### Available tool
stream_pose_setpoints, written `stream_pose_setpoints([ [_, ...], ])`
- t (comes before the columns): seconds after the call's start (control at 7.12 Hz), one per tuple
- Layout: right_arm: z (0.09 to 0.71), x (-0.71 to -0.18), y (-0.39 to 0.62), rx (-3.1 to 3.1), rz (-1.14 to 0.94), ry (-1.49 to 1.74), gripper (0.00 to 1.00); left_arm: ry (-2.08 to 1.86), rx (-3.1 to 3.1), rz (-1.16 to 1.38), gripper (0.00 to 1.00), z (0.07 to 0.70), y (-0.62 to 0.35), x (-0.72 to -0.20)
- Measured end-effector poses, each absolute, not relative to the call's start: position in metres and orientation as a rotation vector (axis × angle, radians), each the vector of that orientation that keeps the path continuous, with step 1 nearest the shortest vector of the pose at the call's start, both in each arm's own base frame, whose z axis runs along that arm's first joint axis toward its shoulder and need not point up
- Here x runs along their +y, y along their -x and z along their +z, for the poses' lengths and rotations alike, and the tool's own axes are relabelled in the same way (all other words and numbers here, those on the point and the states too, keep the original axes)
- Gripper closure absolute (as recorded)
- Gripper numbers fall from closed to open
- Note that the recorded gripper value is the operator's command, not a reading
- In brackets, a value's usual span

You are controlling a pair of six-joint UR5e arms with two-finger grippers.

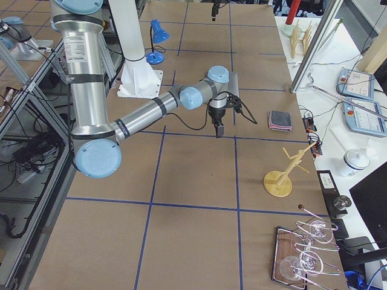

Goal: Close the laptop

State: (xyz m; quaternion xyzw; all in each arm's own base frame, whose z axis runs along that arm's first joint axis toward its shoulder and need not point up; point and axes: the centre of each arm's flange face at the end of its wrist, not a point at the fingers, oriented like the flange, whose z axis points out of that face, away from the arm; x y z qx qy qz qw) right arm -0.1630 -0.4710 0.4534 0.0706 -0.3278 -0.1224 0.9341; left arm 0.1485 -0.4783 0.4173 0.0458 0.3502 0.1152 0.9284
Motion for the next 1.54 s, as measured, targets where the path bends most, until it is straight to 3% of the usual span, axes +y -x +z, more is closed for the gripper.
stream_pose_setpoints([
  [0.28, 0.53, -0.457, 0.06, -0.668, -0.324, -0.134, 0.01, -0.091, 0.69, 0.281, 0.0, 0.498, -0.055, -0.49],
  [0.7, 0.62, -0.414, -0.045, -0.733, -0.191, -0.07, 0.02, -0.002, 0.738, 0.172, 0.0, 0.597, 0.025, -0.452],
  [1.54, 0.626, -0.406, -0.057, -0.746, -0.05, -0.036, 0.01, 0.095, 0.739, 0.12, 0.0, 0.643, 0.034, -0.413],
])
